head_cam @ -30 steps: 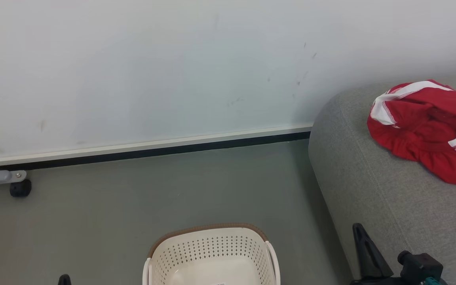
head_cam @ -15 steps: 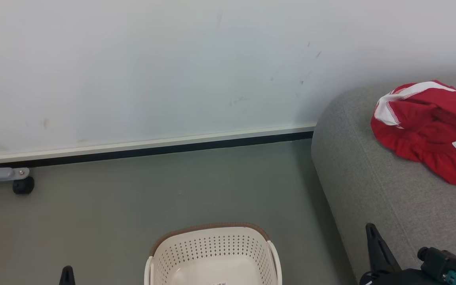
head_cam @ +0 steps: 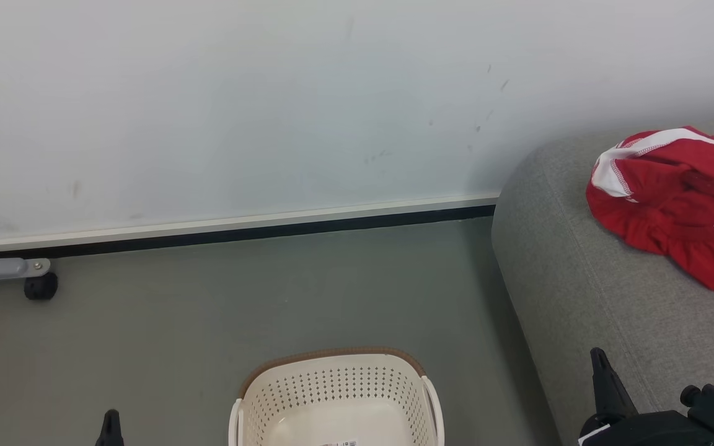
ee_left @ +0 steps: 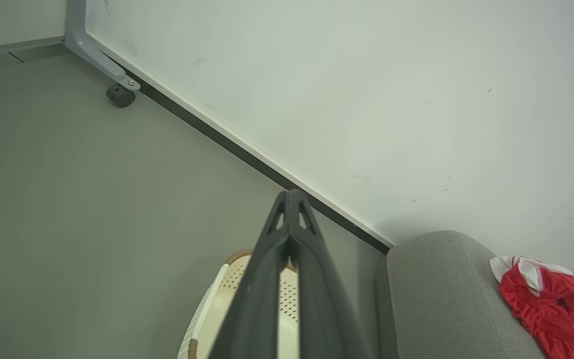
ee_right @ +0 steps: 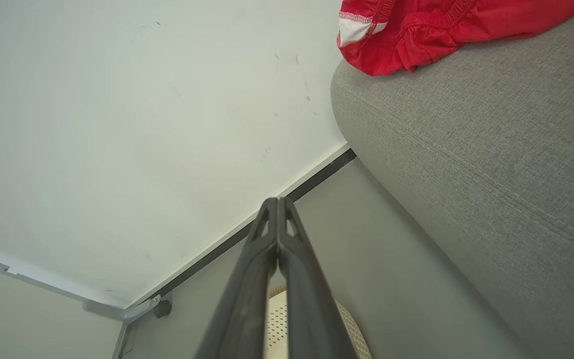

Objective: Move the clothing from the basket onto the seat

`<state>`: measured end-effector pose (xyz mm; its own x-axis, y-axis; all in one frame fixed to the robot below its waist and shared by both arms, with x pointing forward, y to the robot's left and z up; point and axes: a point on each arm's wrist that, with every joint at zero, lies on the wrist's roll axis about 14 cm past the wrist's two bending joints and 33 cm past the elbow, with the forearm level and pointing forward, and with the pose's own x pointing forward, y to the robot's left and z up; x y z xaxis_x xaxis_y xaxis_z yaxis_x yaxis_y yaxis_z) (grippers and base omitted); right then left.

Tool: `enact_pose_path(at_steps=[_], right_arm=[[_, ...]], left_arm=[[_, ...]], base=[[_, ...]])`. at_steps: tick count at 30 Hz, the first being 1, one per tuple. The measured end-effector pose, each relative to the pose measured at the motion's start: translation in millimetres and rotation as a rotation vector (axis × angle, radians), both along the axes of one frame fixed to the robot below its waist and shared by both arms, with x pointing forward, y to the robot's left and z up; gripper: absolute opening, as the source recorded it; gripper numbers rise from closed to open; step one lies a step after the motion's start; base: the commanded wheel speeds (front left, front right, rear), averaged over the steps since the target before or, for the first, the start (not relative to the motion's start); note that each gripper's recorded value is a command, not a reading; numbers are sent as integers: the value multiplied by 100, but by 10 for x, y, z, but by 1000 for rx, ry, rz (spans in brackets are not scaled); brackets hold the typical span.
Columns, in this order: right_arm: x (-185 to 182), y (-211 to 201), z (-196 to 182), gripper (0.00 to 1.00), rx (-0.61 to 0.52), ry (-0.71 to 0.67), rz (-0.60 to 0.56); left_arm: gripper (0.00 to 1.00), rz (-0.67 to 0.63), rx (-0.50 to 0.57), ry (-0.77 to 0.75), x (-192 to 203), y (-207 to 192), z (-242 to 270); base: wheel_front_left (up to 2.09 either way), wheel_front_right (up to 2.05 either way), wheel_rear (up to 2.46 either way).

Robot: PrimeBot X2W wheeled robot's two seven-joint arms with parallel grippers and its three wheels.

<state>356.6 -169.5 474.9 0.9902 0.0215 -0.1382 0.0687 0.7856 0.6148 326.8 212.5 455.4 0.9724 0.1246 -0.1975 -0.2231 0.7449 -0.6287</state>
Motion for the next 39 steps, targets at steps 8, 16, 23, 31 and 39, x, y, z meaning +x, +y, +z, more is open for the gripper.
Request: enact_pose_path(at_steps=[8, 16, 23, 31, 39], right_arm=[[52, -42, 10, 0, 119, 7, -20], [72, -97, -26, 0, 240, 26, -43], [91, -139, -34, 0, 345, 30, -63], [139, -181, -15, 0, 483, 24, -81], [147, -230, -33, 0, 591, 23, -101]], left_arm=[[0, -1, -119, -11, 81, -34, 11], [0, 0, -230, -18, 143, -72, 9], [0, 4, -341, -20, 176, -98, -10], [0, 7, -471, -36, 252, -128, 14], [0, 3, -564, -60, 315, -140, 56]], base=[[0, 0, 0], [0, 0, 0], [0, 0, 0], [0, 0, 0], [0, 0, 0]])
